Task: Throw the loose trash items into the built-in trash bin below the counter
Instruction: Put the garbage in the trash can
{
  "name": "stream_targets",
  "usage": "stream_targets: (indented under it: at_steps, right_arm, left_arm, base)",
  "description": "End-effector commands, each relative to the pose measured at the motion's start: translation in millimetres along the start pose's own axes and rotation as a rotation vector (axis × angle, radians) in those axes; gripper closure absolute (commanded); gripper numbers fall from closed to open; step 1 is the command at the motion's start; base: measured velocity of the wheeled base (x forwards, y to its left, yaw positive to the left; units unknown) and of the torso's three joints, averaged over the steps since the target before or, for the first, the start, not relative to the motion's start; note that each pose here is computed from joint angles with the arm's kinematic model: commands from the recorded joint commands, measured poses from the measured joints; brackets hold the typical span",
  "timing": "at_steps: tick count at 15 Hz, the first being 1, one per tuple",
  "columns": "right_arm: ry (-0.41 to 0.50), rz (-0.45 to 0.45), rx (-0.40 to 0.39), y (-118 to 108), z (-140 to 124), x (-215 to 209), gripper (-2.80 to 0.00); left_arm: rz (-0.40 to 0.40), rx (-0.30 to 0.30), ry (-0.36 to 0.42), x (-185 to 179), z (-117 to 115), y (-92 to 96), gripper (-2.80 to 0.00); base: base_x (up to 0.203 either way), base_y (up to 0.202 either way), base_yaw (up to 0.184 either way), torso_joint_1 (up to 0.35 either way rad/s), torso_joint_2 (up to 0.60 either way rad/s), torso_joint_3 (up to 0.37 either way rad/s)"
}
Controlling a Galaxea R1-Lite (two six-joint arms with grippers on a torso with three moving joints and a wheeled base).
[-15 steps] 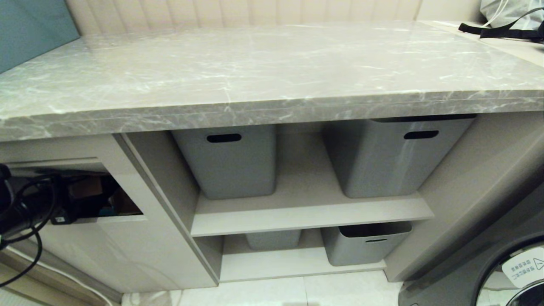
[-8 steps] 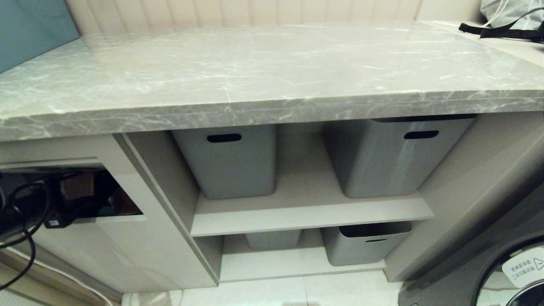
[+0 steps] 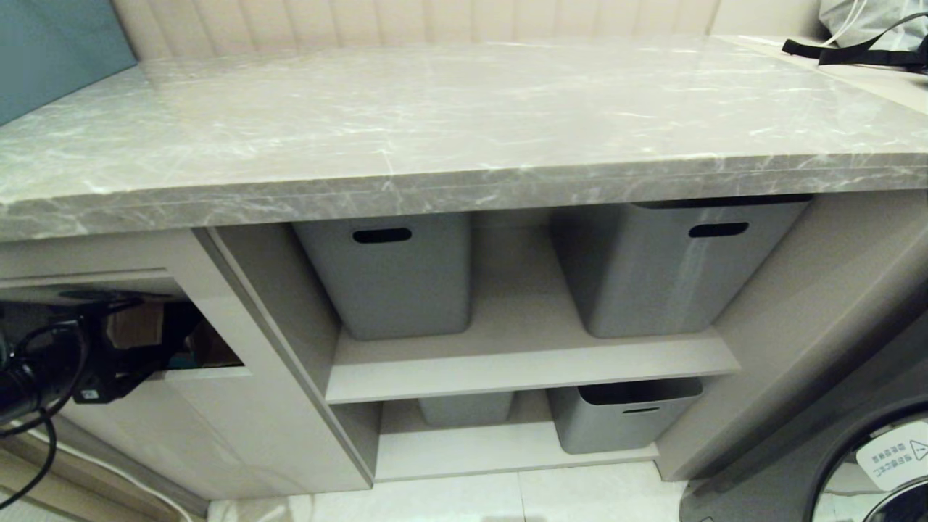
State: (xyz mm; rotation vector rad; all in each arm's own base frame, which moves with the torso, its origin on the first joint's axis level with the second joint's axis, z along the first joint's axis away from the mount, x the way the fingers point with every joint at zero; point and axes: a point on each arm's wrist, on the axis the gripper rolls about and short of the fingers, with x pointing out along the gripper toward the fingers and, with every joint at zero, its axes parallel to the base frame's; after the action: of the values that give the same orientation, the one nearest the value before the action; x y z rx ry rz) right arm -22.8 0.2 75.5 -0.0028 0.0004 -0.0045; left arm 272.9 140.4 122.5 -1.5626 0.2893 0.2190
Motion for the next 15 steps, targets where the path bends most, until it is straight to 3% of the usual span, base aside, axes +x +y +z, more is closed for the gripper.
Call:
stream_targets:
  at_steps: [1, 3, 5, 8, 13, 15]
  right_arm:
    - [0.0, 0.0, 0.0, 0, 0, 0, 0.0]
    - [0.0, 0.0, 0.0, 0, 0, 0, 0.0]
    - [0.0, 0.0, 0.0, 0, 0, 0, 0.0]
    - [0.0, 0.0, 0.0, 0, 0, 0, 0.0]
    - [0.0, 0.0, 0.0, 0, 0, 0, 0.0]
    - [0.0, 0.0, 0.0, 0, 0, 0, 0.0]
  left_arm:
    - [0.029, -0.008, -0.009, 7, 4, 9.0, -2.8]
    - [0.049, 0.031, -0.05, 16, 10, 12.7, -2.8]
    - [0.072, 0.016, -0.054, 17, 16, 15.3, -2.8]
    - [0.052, 0.025, -0.098, 26, 33, -2.4, -2.8]
    - [0.081, 0.079, -0.082, 19, 27, 0.2, -2.8]
    - [0.06, 0.096, -0.034, 15, 7, -7.9, -2.8]
  base:
    - [0.0, 0.0, 0.0, 0.0, 0.0, 0.0]
    - [0.0, 0.0, 0.0, 0.0, 0.0, 0.0]
    - [0.0, 0.0, 0.0, 0.0, 0.0, 0.0]
    - [0.0, 0.0, 0.0, 0.0, 0.0, 0.0]
    - [0.0, 0.0, 0.0, 0.0, 0.0, 0.0]
    - [0.0, 0.0, 0.0, 0.0, 0.0, 0.0]
